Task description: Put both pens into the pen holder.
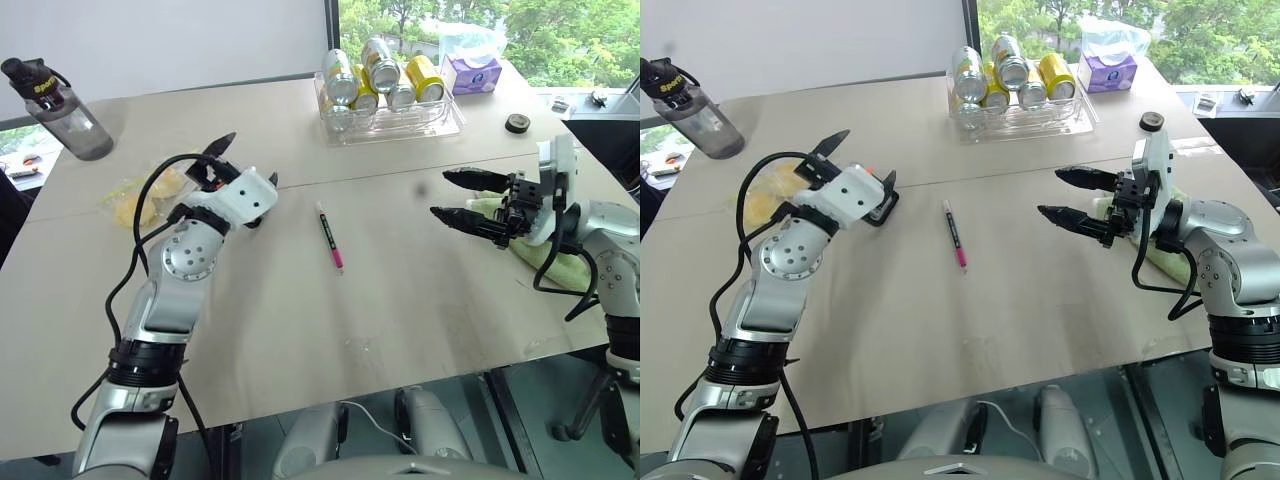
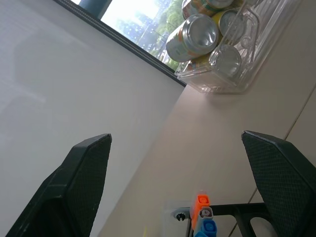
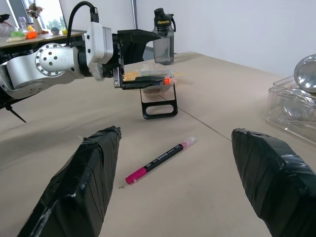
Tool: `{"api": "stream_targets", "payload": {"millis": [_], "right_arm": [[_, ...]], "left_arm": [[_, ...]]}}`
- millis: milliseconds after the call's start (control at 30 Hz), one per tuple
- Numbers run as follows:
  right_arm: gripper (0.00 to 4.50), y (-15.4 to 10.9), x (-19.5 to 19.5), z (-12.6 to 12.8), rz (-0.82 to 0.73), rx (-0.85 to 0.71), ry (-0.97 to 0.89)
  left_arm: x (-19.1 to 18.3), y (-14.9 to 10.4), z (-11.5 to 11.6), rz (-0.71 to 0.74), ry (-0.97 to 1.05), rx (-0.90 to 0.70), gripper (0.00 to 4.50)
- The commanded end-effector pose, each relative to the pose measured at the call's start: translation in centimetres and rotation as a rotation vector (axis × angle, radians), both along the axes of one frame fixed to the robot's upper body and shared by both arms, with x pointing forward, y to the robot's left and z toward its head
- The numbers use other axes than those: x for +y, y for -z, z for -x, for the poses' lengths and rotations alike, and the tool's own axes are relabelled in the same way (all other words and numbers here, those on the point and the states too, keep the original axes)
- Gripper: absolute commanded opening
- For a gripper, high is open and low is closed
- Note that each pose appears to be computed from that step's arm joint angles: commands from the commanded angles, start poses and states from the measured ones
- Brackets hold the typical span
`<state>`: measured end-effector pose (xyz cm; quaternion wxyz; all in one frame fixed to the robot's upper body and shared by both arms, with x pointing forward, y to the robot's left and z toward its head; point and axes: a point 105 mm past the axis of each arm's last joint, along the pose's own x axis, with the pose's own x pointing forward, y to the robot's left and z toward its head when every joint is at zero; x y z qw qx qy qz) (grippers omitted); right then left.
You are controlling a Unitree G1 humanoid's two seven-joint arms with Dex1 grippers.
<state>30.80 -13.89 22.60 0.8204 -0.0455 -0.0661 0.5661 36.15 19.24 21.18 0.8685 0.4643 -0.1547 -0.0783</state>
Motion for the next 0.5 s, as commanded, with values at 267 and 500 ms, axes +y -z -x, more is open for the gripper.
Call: {"api": "stream_targets", "payload": {"millis": [267, 500], "right_arm": [[3.83, 1.0, 0.4, 0.7, 0.082, -0.034, -0.004], [3.83, 2.9, 3.2, 0.8, 0.111, -0.016, 0.016]], "left_arm": [[-5.4, 1.2, 0.5, 0.540, 0.212, 0.207, 4.44], [-6.7, 3.9, 3.0, 0.586, 0.281, 0.503, 4.44]]}}
